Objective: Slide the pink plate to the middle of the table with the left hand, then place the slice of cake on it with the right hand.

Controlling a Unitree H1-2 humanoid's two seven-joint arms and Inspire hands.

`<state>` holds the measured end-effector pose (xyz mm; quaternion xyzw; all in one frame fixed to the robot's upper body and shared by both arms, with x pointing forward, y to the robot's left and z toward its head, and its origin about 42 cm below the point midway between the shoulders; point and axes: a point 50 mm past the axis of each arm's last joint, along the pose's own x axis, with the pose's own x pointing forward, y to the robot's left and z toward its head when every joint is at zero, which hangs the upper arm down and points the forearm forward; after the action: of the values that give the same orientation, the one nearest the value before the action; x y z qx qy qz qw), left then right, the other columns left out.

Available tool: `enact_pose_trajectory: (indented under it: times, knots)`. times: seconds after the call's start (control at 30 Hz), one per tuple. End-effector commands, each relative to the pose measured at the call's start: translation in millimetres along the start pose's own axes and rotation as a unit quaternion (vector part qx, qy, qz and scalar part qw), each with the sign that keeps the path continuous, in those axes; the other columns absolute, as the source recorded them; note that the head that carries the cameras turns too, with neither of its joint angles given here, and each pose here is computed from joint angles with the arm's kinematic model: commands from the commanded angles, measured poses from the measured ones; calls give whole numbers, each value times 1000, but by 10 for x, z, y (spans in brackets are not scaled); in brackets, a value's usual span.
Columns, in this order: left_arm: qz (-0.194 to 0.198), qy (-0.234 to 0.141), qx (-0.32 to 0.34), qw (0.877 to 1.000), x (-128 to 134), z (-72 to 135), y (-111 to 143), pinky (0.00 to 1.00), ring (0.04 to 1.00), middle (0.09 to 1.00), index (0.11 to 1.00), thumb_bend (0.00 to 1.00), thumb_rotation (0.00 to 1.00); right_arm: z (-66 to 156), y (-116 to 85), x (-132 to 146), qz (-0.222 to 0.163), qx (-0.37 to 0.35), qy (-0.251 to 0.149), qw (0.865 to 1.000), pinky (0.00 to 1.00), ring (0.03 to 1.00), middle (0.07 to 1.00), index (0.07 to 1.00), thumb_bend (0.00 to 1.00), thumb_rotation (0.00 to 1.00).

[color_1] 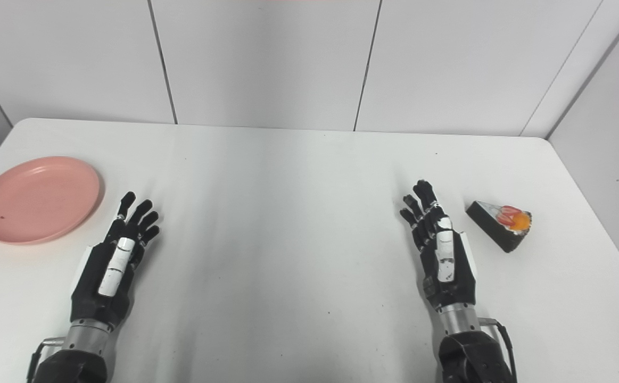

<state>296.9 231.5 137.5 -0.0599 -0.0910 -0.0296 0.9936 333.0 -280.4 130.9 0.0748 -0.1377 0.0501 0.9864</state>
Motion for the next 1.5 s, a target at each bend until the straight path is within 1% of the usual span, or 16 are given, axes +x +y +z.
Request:
enact_pose_trajectory:
  times: [0.0,0.1,0.6,0.8,0.93,1.0,1.1,1.27,1.47]
  knots:
    - [-6,-37,7,999,54,97,-57,928,936,949,991,776,747,-137,-90,-168,-10,1,15,1000,941,942,969,942,827,976]
    - [-5,-39,5,999,56,96,-56,927,936,947,991,767,748,-137,-86,-167,-10,0,15,1000,943,941,966,942,825,977]
    - [-5,-40,7,999,63,126,-37,929,934,946,987,786,744,-95,-35,-153,-8,3,11,1000,931,935,965,930,828,972]
    - [-7,-45,5,999,71,215,-7,938,946,957,999,785,733,-13,27,-128,-6,2,10,1000,933,932,961,932,817,982]
    - [-7,-48,1,999,67,297,18,946,952,962,1000,776,731,53,84,-118,-11,3,13,1000,917,921,951,917,821,969]
    - [-5,-48,-3,999,59,330,25,947,953,963,997,757,721,96,119,-125,-10,6,14,1000,925,926,956,919,826,967]
    - [-4,-45,-5,999,50,368,28,955,959,967,1000,753,728,131,143,-135,-11,8,15,1000,940,936,966,927,815,971]
    - [-7,-45,-6,999,58,386,31,958,959,964,997,768,709,156,171,-143,-17,10,19,1000,911,915,947,913,825,954]
    - [-6,-44,-3,999,73,373,27,955,960,968,994,778,711,158,189,-151,-14,8,24,1000,917,917,950,919,825,964]
